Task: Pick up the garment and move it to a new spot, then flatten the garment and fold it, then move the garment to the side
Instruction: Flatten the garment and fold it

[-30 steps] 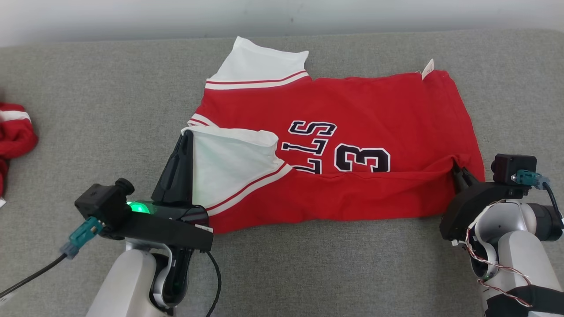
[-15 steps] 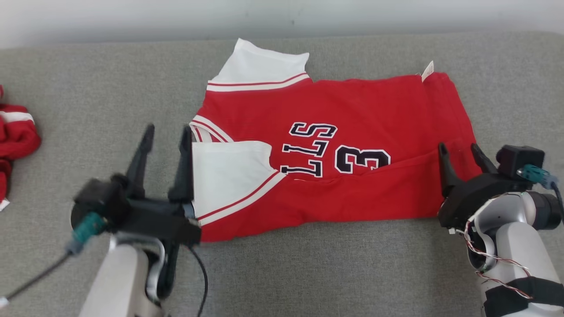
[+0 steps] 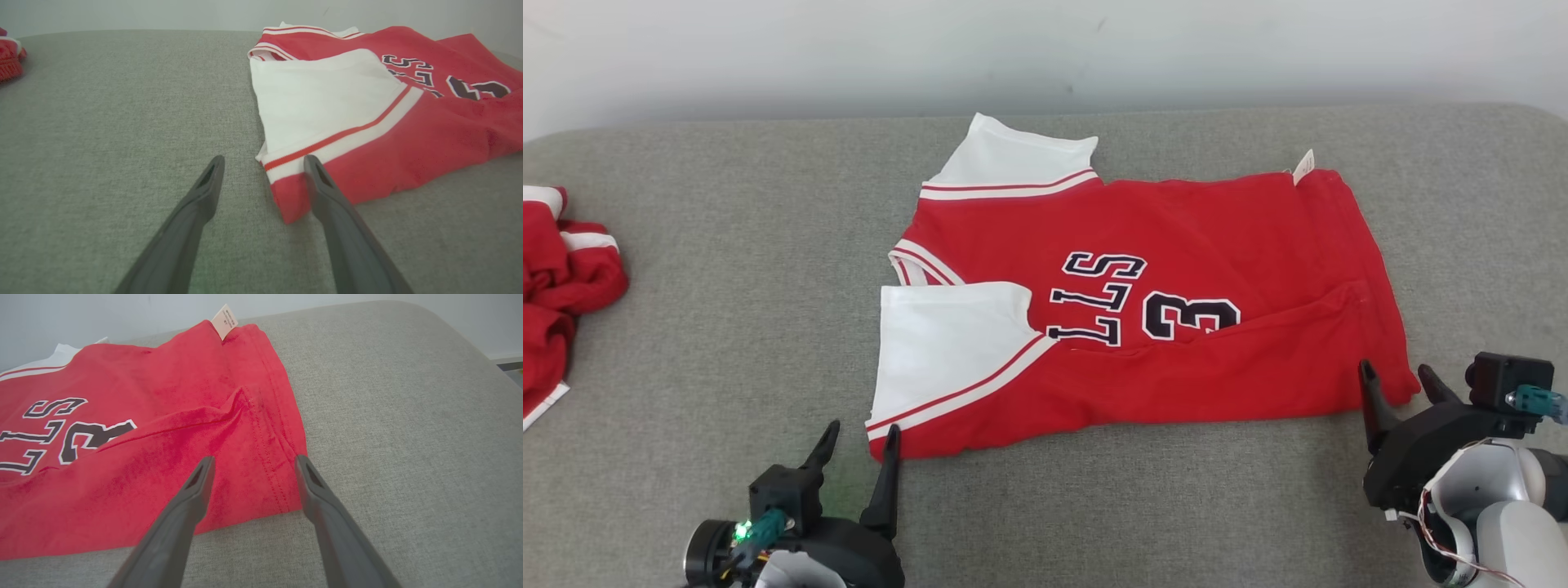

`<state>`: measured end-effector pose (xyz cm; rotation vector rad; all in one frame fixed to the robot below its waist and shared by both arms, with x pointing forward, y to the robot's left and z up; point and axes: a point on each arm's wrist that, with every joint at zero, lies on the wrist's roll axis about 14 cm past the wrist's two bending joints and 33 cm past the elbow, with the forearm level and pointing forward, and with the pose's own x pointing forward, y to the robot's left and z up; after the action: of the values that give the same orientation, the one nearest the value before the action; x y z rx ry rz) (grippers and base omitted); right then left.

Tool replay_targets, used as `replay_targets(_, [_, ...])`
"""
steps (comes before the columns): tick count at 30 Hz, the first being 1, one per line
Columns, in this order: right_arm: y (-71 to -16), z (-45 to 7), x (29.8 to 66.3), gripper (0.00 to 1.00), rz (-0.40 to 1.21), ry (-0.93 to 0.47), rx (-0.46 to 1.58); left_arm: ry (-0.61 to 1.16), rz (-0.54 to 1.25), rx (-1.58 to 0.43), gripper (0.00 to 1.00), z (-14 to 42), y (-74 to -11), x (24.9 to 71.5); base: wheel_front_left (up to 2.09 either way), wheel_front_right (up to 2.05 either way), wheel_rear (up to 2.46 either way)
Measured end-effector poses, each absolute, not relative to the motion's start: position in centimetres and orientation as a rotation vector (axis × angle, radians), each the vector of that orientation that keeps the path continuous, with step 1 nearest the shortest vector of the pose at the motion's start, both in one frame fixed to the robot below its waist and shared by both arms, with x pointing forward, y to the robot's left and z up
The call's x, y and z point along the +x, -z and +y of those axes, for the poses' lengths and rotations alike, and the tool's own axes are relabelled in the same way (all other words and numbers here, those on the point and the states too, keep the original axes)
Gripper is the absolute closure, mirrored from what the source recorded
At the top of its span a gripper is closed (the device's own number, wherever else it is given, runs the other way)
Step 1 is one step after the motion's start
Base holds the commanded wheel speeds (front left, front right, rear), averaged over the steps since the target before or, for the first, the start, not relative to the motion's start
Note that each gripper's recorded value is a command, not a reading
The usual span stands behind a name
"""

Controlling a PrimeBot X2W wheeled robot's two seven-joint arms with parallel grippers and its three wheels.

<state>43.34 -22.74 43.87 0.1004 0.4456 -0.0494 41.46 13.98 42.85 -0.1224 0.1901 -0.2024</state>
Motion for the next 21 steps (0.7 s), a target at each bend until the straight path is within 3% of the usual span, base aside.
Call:
replay_targets(10, [-42.1, -23.2, 41.9, 0.00, 0.534, 0.079, 0.071, 0.175, 0.411, -0.137, 0.00, 13.0, -38.5, 42.0, 0.00, 0.00, 0.00])
replay_targets(11, [-41.8, -23.3, 41.7, 0.00, 0.548, 0.083, 0.062, 0.177, 0.426, -0.146, 0.28, 12.9, -38.2, 42.0, 0.00, 0.00, 0.00])
replay_targets(13, [-41.3, -23.5, 41.5, 0.00, 0.567, 0.091, 0.051, 0.193, 0.447, -0.160, 0.95, 12.5, -37.9, 41.9, 0.00, 0.00, 0.00])
replay_targets(14, [-41.1, -23.6, 41.4, 0.00, 0.573, 0.096, 0.051, 0.200, 0.450, -0.162, 1.00, 12.3, -37.9, 41.8, 0.00, 0.00, 0.00])
replay_targets(21, [-40.7, -24.7, 42.4, 0.00, 0.589, 0.138, 0.028, 0.220, 0.453, -0.170, 1.00, 11.9, -37.8, 41.5, 0.00, 0.00, 0.00])
